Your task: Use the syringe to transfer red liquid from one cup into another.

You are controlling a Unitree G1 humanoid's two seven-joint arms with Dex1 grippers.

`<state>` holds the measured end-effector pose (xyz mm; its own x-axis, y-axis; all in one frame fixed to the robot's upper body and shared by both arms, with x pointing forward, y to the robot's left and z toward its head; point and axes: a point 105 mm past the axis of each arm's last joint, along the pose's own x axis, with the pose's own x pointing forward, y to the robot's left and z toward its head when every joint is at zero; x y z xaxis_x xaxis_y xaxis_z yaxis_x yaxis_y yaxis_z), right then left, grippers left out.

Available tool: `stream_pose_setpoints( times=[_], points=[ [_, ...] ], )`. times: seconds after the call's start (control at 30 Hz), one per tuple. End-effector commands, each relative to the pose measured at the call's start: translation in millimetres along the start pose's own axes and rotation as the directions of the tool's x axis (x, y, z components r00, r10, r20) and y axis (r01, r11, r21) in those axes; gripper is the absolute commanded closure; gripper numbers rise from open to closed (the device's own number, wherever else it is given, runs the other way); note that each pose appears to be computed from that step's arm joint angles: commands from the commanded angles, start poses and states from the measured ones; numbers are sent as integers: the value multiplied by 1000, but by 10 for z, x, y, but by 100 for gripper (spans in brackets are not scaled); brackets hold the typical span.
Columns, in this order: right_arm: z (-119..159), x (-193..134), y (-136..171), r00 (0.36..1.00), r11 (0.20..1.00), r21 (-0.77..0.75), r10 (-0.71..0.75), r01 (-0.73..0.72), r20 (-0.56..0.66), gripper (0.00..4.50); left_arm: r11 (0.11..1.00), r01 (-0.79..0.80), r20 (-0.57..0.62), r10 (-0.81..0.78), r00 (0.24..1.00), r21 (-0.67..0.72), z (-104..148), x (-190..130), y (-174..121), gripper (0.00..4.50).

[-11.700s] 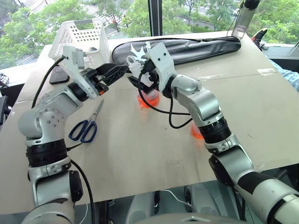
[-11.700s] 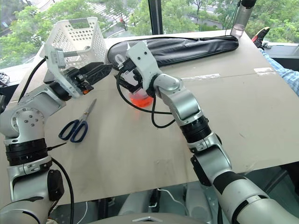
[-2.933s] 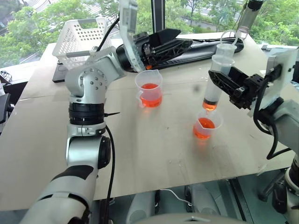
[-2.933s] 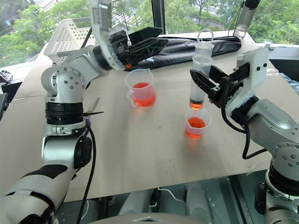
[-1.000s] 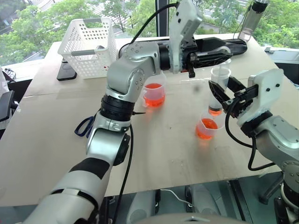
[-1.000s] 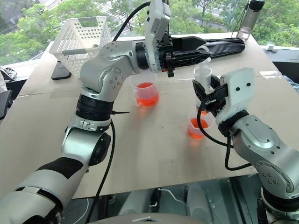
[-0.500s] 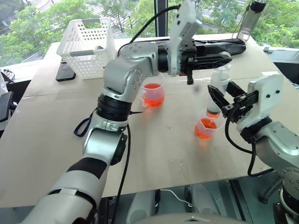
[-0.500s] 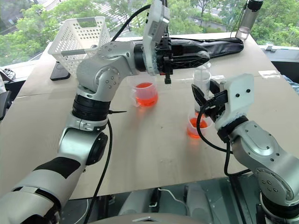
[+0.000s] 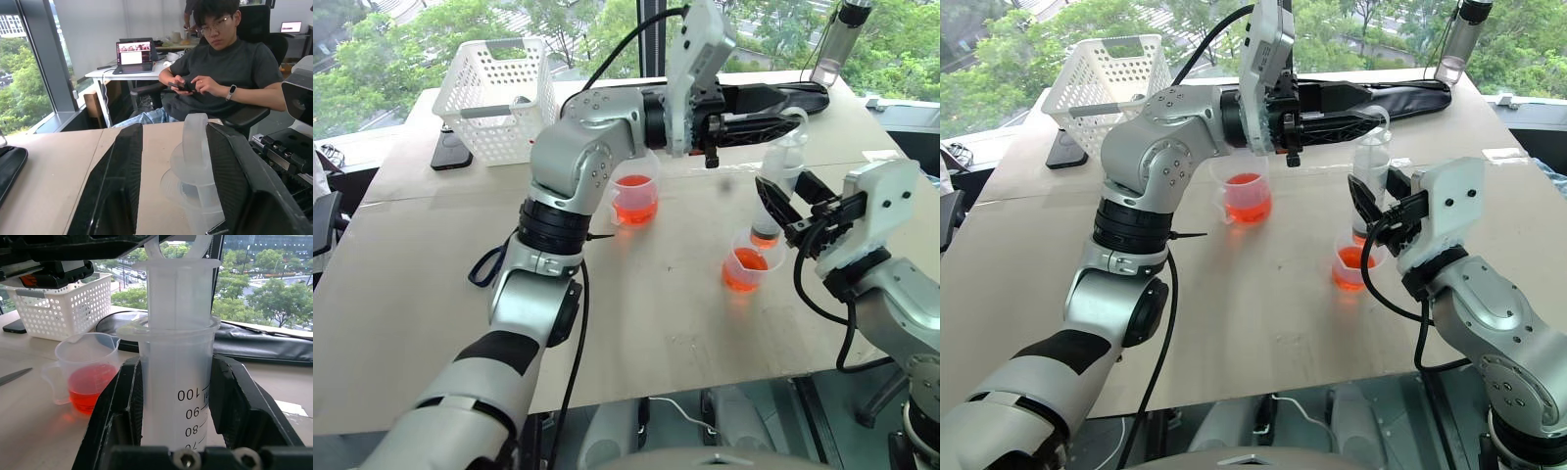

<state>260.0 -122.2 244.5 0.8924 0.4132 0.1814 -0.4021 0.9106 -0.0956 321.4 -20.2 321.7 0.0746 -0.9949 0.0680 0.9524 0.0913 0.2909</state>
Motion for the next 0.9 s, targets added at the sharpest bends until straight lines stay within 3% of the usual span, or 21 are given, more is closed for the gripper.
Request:
stream_pose_setpoints(
  times=[0.03,0.43,0.47,0.63,0.9],
  points=[
    [162,-55,6,997,999,-32,-13,15,72,306,999,-18,2,18,1000,47,57,-19,14,223],
    [161,-56,55,997,999,-43,-1,4,77,306,995,-42,-33,46,998,92,-10,39,51,223],
    [161,-55,77,997,999,-43,5,-2,78,306,995,-41,-28,44,999,91,-6,53,48,275],
    [192,-29,149,996,999,-37,25,-22,88,306,995,-38,-17,40,999,95,2,90,53,450],
    [270,27,165,995,999,-25,33,-31,96,306,995,-26,-6,27,1000,101,8,95,47,450]
  ],
)
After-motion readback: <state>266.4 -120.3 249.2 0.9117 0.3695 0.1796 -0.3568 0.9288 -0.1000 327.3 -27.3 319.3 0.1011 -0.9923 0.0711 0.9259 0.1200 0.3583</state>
